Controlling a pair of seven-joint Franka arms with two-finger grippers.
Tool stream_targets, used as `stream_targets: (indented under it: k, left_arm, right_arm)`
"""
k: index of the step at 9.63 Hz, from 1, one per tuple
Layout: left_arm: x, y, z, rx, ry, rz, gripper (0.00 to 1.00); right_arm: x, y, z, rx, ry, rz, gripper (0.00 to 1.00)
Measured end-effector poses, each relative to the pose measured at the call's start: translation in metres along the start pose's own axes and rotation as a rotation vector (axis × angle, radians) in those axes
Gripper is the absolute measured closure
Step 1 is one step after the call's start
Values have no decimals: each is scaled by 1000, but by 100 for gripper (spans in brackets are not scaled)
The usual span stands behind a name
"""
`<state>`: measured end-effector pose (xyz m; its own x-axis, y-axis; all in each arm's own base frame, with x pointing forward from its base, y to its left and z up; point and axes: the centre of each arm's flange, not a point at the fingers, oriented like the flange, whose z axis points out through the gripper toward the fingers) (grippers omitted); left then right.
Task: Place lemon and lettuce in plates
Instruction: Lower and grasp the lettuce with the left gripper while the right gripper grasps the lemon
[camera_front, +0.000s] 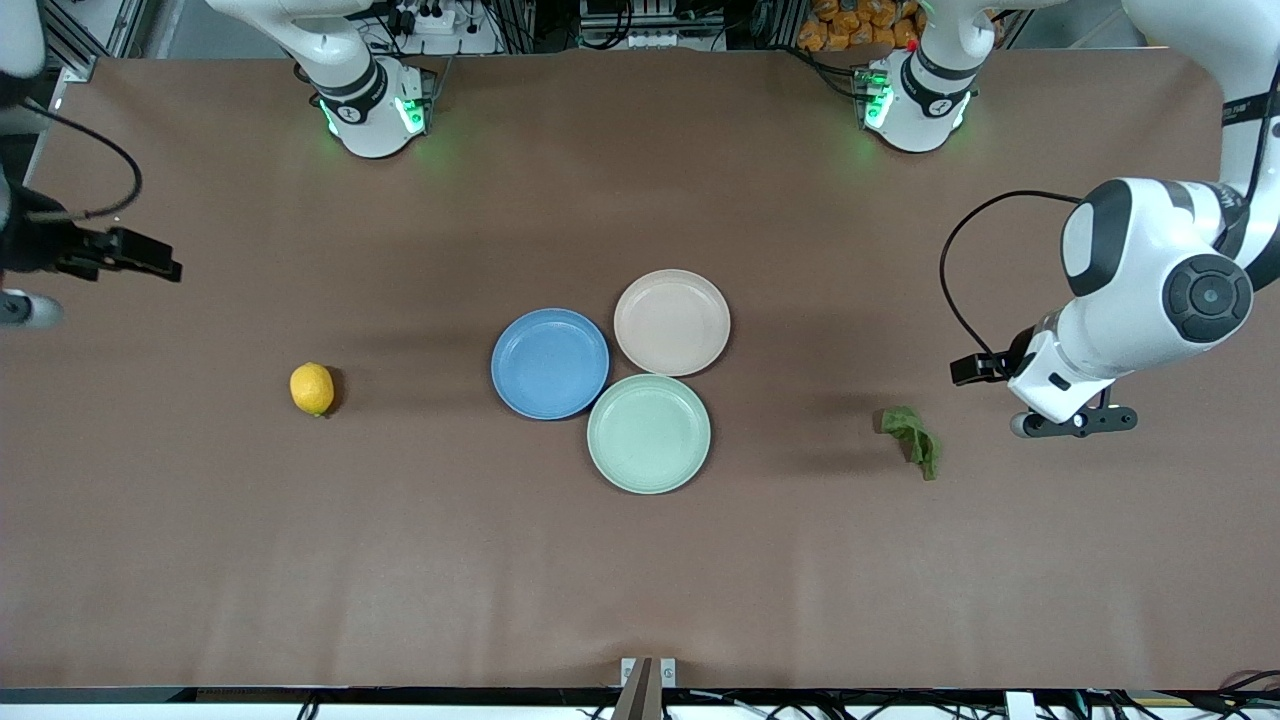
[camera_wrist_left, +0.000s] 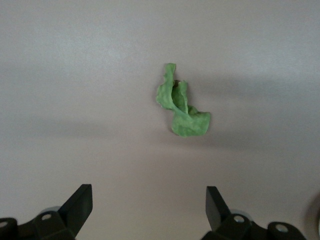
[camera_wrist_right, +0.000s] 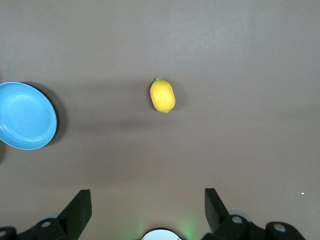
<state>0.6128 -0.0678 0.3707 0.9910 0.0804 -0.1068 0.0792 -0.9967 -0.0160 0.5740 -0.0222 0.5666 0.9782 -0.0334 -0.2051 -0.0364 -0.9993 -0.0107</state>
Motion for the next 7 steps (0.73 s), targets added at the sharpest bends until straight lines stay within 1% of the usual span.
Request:
stream_targets:
  k: [1, 2, 4, 7]
  left_arm:
    - [2, -2, 16, -2, -1, -31, 0]
    - [7, -1, 34, -5, 1, -60, 0]
    - [15, 9, 72, -11, -6, -104, 0]
    - [22, 19, 104, -21, 7, -146, 0]
  right_arm:
    - [11, 0, 17, -2, -24, 1, 0]
    - [22, -1, 32, -4, -32, 1, 0]
    - [40, -1, 65, -7, -12, 1, 0]
    - [51, -2, 118, -9, 16, -1, 0]
